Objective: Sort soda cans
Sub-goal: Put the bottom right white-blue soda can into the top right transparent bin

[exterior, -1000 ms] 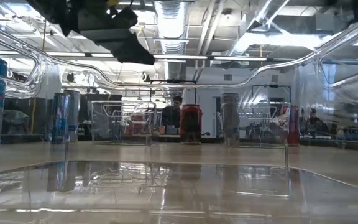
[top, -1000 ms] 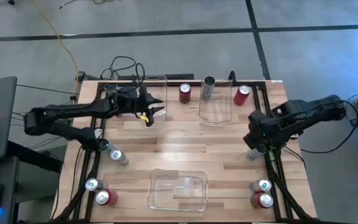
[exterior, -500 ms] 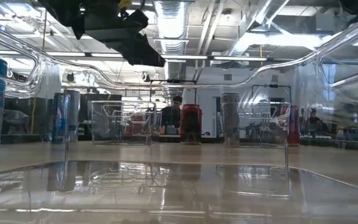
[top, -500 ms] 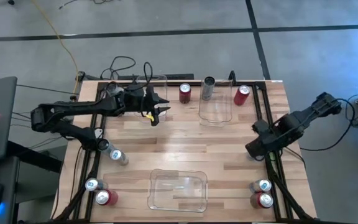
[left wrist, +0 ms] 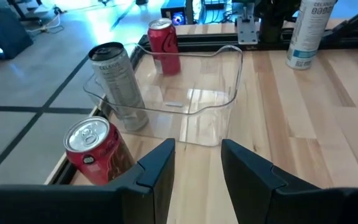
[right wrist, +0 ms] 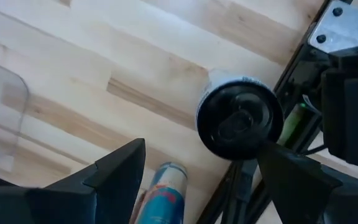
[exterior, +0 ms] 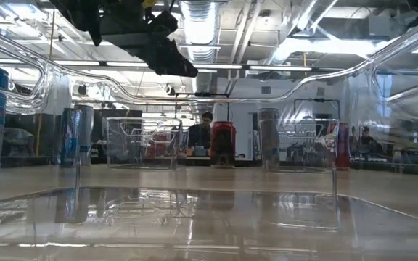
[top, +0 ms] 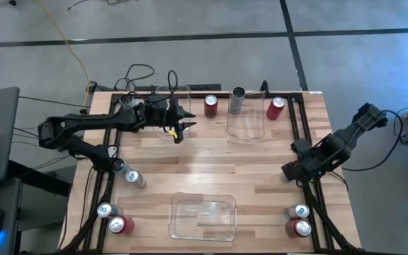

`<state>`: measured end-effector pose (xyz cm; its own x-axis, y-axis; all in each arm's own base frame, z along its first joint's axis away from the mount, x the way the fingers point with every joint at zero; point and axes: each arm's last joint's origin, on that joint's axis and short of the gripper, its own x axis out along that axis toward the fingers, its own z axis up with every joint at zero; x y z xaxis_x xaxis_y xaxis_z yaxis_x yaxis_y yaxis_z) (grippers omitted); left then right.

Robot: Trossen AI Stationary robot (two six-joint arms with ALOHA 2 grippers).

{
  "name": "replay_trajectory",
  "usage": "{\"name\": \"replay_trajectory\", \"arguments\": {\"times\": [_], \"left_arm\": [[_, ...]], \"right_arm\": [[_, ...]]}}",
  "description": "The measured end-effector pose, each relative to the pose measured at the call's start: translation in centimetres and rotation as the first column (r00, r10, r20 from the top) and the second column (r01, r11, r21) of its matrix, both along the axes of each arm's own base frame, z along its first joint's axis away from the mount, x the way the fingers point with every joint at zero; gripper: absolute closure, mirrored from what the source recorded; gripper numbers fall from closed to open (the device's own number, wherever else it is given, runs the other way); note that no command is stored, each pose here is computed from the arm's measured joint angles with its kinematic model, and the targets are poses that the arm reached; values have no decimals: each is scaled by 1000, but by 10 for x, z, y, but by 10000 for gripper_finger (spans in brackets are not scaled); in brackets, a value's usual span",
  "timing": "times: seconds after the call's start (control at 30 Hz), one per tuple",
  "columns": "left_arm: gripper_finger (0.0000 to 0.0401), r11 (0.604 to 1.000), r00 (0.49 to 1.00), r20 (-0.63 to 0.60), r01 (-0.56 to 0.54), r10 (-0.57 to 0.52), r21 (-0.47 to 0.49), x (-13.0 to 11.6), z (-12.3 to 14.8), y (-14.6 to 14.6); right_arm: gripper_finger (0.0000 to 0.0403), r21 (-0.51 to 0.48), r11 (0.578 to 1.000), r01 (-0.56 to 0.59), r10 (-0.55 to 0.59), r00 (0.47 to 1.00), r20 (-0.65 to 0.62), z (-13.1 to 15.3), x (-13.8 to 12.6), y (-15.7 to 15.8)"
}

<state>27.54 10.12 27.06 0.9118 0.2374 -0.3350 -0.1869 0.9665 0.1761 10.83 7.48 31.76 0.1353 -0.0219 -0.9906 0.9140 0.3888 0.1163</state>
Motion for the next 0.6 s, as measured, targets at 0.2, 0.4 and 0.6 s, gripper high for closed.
{"name": "replay_trajectory", "arguments": {"times": [0.2,0.4,0.6], "left_arm": [[273,1000,1000,-1,3,-3,11,0,1,0],[273,1000,1000,8,6,-6,23,2,10,1],[273,1000,1000,-2,8,-8,27,2,9,1]], "right_arm": [[79,0,1000,7,-7,1000,16,-1,-5,-4],[79,15,998,53,-53,998,23,-13,-21,-20],[79,39,996,75,-77,996,42,-18,-31,-28]]}}
